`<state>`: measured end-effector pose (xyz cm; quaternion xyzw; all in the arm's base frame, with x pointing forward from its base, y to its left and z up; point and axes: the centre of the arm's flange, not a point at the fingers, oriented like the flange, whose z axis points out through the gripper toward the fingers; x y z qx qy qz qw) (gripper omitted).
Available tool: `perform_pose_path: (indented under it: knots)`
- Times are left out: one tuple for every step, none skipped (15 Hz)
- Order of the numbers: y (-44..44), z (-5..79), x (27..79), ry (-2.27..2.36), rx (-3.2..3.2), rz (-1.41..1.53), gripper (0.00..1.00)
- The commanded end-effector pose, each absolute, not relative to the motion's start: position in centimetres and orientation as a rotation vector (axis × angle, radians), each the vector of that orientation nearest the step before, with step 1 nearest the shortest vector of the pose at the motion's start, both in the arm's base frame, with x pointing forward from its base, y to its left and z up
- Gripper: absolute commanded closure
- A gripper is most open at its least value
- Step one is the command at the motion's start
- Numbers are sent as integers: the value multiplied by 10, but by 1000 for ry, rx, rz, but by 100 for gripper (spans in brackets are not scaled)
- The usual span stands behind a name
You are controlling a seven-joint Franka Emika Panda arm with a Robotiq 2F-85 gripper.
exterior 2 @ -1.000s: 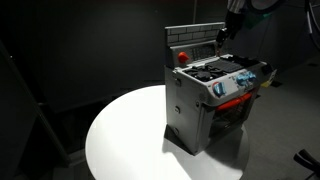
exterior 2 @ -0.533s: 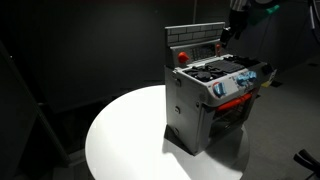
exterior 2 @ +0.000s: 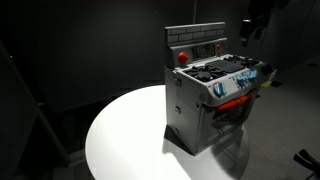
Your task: Press the top orange button on the right side of the stoves button display
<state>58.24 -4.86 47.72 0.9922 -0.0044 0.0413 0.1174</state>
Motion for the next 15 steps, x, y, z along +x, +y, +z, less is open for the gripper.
perform_pose_path:
  knots:
    - [-61,487,532,17,2985,-62,0]
    - [-64,487,523,22,3005,-120,0]
    - [-67,488,514,28,3027,-176,0]
    - [-70,489,505,33,3041,-222,0]
    - [-73,490,498,39,3052,-257,0]
    - [-76,490,492,42,3059,-284,0]
    - [-79,492,487,42,3064,-307,0]
    - [-81,492,483,42,3068,-327,0]
    - [-83,491,479,41,3066,-344,0]
    - [-85,489,477,43,3061,-352,0]
    - [-80,486,491,23,3041,-338,0]
    - [-82,486,488,22,3042,-345,0]
    - [-82,485,487,20,3043,-349,0]
    - [-82,484,486,20,3043,-353,0]
    - [-82,483,486,20,3043,-355,0]
